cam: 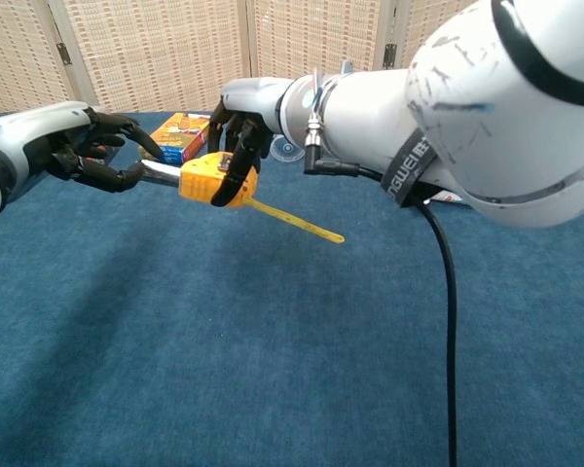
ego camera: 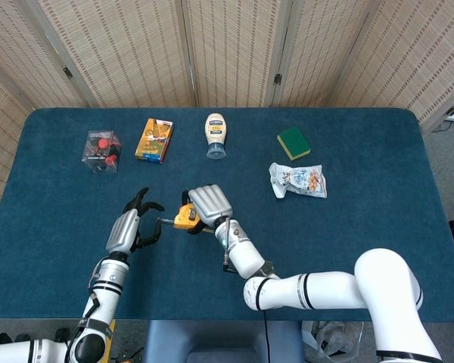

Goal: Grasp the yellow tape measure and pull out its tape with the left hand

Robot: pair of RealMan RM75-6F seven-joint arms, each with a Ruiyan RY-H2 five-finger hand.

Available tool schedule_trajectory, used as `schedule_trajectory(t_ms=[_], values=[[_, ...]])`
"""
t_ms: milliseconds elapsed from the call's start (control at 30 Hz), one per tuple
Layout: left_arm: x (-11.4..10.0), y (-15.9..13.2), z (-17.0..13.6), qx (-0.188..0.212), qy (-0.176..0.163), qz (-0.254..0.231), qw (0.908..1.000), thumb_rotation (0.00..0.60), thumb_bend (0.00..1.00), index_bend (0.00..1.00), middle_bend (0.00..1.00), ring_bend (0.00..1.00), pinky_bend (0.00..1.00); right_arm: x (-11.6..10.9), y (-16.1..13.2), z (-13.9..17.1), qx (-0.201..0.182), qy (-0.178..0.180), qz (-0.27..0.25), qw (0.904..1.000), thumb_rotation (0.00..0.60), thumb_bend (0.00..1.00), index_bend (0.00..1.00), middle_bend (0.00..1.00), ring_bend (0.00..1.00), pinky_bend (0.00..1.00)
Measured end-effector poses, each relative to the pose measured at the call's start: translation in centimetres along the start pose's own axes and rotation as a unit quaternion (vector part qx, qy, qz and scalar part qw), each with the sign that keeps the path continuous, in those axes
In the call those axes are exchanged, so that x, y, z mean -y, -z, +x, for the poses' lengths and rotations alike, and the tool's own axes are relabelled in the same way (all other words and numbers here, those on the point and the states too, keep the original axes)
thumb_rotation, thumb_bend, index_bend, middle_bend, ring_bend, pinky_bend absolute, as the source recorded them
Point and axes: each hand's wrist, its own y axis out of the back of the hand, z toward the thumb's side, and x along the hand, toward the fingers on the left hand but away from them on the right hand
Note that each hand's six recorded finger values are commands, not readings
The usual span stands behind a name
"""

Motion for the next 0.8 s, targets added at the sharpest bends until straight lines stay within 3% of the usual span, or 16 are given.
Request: schedule_trajectory(t_ms=[367,800], values=[[0.0,-0.2,0.3,0.004,-0.003,0.001,1.0,0.6,0.68,0.57,0.0,0.0,0.0,-0.2,0.5,-0.1,0.003,0.002,-0.004,1.0,0.6,0.15,0.63,0.58,0.51,0.29],[-0.4,0.0,0.3,0.012,-0.009,0.008,0.9999,0.6,0.7,0.58,0.02,0.0,0.0,-0.6,1.5,0.1,0.007,0.004,-0.007,0.9999,0.6,0.15,0.63,0.58,0.51,0.29]])
